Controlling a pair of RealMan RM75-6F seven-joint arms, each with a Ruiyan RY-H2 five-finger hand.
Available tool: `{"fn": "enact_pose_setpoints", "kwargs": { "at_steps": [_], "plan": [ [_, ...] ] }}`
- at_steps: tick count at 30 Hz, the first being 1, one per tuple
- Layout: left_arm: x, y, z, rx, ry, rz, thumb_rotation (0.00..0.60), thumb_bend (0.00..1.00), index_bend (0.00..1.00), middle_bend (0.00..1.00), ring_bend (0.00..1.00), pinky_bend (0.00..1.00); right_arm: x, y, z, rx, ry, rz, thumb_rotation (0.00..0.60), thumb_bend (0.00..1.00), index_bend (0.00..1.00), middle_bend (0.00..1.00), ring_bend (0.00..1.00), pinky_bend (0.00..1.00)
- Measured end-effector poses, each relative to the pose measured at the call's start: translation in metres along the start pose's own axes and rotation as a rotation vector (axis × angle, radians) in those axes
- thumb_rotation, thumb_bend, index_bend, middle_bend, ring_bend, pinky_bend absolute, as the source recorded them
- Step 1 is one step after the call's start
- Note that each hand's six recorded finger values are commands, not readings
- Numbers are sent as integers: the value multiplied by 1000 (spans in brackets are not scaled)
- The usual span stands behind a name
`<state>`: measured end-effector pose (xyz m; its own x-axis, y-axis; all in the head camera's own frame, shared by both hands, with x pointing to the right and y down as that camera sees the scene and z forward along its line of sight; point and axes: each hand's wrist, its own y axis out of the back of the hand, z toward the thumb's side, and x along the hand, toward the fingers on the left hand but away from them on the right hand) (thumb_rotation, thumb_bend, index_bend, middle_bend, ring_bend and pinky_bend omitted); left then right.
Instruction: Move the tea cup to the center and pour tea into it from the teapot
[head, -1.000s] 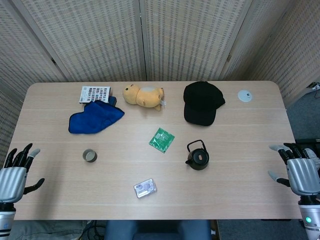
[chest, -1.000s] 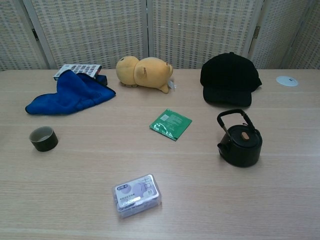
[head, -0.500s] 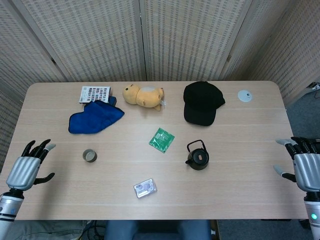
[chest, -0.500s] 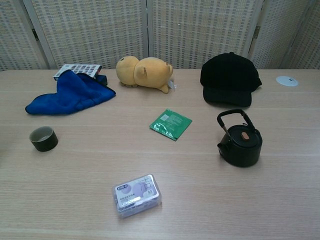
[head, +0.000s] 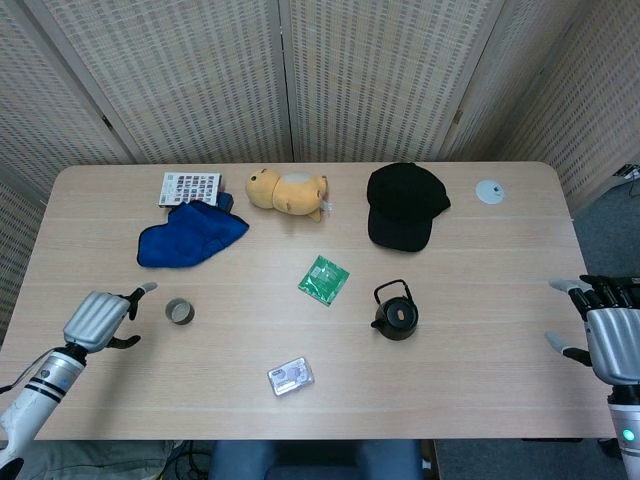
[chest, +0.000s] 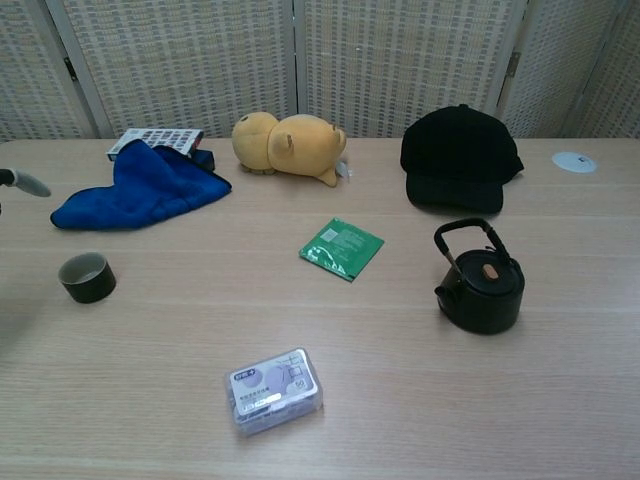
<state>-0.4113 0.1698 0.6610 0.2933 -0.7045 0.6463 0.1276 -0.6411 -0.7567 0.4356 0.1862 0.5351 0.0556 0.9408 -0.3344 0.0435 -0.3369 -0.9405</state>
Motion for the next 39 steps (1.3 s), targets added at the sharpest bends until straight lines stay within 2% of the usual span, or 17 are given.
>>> {"fn": "enact_pose_setpoints", "kwargs": {
  "at_steps": [4,7,17,24,39],
  "plan": [
    [16,-6,6,18,-22,-38,600,197,156,867,885,875,0,-1,-1,0,-1,5,600,60,293,329,196,195],
    [28,-13,10,32,-30,-72,600,197,175,893,910,887,0,-2,-2,0,-1,8,600,60,293,329,196,195],
    [61,-35,15,45,-16,-180,600,197,229,915,932,893,3,-1,-5,3,-11,11,600,60,293,330,196,195],
    [71,-38,14,39,-1,-195,600,196,233,915,932,893,3,-2,-5,4,-10,14,600,60,293,331,196,195],
    [86,-45,17,15,10,-212,600,196,306,926,945,899,4,-3,-8,2,-19,21,600,60,293,331,196,195]
  ]
}}
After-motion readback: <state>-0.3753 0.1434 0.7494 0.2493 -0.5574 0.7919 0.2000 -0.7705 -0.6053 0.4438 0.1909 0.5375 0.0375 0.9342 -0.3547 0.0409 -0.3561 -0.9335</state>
